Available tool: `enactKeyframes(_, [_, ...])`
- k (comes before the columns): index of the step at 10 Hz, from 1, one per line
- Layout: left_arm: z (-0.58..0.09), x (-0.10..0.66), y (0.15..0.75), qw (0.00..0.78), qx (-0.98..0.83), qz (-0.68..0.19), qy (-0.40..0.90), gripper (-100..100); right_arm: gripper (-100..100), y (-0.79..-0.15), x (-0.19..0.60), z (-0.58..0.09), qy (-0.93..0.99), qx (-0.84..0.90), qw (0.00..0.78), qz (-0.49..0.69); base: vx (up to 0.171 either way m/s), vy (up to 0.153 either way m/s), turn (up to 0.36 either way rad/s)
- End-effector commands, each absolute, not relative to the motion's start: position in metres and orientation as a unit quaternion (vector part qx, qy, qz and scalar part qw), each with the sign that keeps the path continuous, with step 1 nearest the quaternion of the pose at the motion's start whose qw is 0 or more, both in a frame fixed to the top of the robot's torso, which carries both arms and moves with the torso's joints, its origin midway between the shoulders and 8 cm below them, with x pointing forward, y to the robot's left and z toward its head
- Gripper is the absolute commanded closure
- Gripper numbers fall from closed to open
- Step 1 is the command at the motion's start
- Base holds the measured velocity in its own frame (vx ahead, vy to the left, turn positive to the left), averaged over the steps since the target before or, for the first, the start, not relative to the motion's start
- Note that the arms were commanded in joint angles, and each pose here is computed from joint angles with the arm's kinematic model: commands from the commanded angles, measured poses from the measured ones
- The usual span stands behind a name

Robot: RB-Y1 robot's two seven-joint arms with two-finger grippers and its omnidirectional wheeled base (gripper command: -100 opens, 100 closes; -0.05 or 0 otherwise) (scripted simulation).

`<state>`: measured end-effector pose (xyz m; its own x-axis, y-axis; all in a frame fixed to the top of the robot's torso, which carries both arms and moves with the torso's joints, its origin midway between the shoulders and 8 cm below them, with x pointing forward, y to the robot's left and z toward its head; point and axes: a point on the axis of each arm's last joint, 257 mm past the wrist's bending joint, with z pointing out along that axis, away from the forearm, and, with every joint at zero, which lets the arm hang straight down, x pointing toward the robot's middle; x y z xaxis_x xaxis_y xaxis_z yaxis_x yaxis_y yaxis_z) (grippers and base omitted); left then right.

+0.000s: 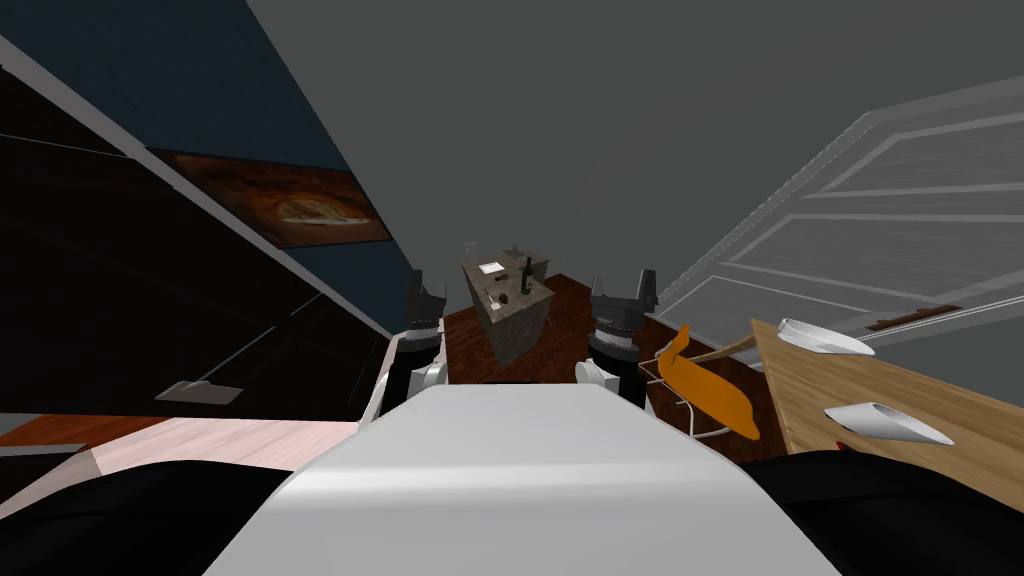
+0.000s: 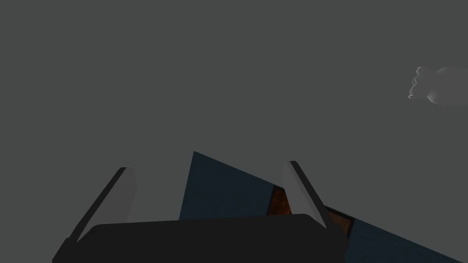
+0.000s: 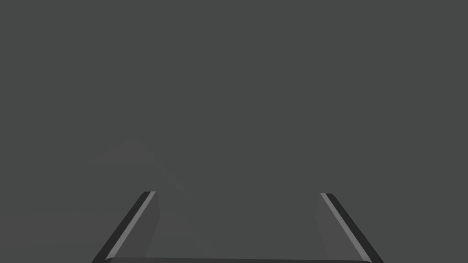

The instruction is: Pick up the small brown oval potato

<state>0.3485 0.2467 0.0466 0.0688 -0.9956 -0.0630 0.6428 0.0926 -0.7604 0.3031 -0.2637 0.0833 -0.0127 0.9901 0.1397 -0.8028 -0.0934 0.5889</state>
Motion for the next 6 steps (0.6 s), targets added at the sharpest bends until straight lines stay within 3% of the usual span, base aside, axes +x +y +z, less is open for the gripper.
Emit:
enactKeyframes(1, [0.041,0.354,0.249,0.667,-0.291,-0.603,0.326,-100,0,-0.264,0.303,0.083,0.176,0.267,0.65,0.69,-0.031,-0.048,-0.01])
enactKeyframes(6, [0.022,0.369,0.265,0.651,-0.319,-0.583,0.367,-100,0,-0.264,0.303,0.083,0.175,0.267,0.65,0.69,-0.069,-0.091,-0.012])
